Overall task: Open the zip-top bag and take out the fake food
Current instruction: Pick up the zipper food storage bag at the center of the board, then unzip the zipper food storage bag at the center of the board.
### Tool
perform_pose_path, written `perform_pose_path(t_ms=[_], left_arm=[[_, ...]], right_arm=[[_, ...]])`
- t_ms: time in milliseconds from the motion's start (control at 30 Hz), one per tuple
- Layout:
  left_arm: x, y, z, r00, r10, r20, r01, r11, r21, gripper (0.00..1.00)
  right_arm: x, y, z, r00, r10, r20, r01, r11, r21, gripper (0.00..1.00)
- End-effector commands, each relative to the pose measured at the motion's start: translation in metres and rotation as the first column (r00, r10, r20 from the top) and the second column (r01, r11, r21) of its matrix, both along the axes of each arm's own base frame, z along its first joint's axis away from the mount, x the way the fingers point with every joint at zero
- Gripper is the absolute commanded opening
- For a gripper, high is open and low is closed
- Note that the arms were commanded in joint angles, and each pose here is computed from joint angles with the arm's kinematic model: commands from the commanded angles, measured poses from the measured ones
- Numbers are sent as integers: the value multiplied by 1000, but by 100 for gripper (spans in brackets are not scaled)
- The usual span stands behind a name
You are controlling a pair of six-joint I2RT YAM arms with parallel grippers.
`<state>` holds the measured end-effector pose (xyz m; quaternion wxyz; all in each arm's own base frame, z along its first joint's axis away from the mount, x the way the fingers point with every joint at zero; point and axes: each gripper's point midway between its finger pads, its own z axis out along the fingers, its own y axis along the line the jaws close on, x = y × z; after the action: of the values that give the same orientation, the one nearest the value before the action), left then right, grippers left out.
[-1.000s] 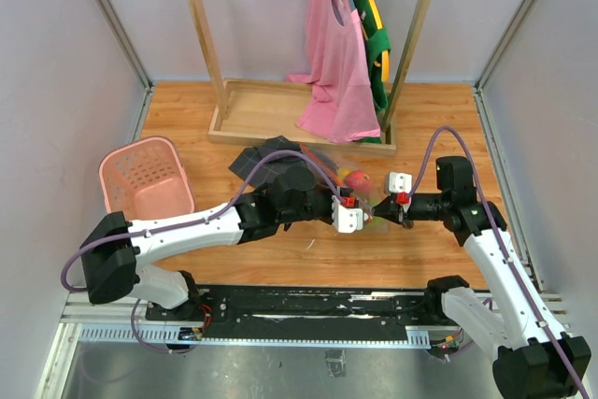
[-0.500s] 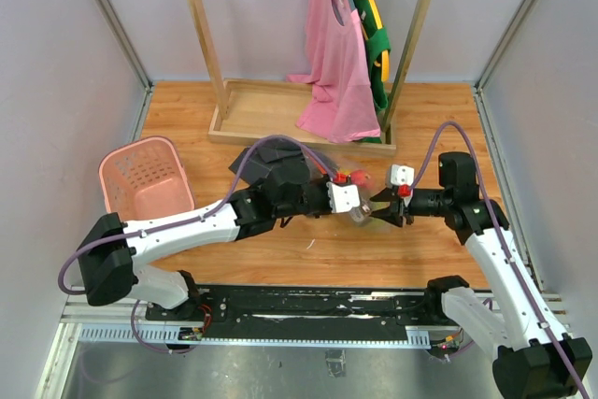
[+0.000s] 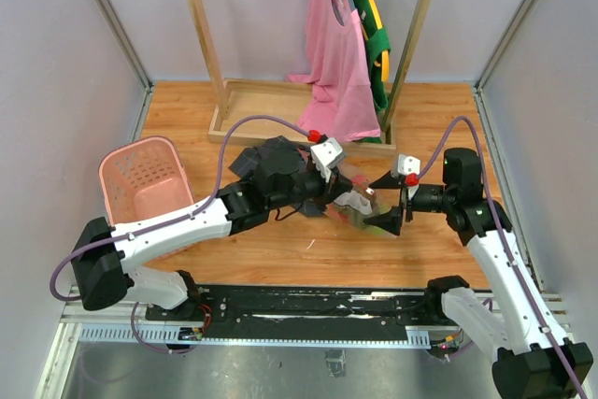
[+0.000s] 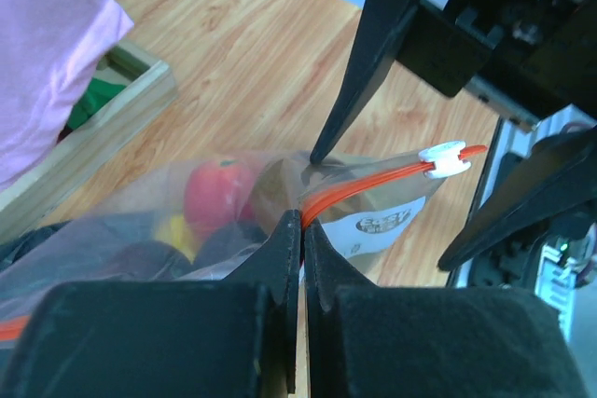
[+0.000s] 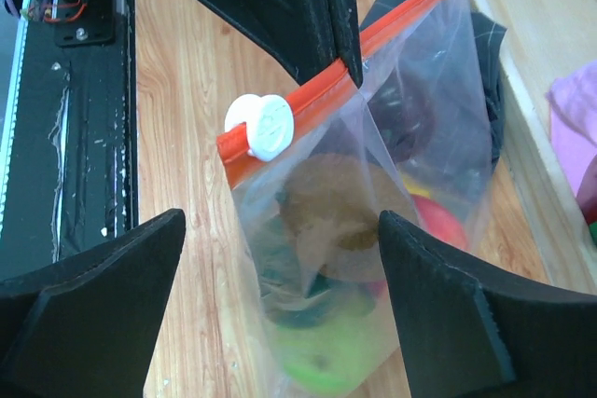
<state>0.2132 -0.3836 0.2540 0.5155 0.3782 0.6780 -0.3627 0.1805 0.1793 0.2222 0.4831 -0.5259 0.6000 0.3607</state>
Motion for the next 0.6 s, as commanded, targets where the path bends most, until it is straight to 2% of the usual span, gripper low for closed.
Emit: perform_pose_path(t_ms=[0,100,300,433,567], left_arm=[[1,-3,66,998,33,-54,-42,982,-184,0],[0,-4,72,997,28,-78,-43,979,-202,0],[0,4,80,992,61,-107,-85,968,-237,0],[-2,10,80,991,75,-115,-102,962,-253,0],[-6,13,78,990,62,-123,-93,959,-268,0]], right_arm=[[8,3,34,1000,-27,4,27,997,77,83],[15,6,51,999,-41,-21,44,992,118,75],[30,13,76,990,-63,-122,85,979,186,52],[37,12,72,988,-97,-122,119,974,191,35],[32,13,67,989,-77,-124,102,974,203,24]])
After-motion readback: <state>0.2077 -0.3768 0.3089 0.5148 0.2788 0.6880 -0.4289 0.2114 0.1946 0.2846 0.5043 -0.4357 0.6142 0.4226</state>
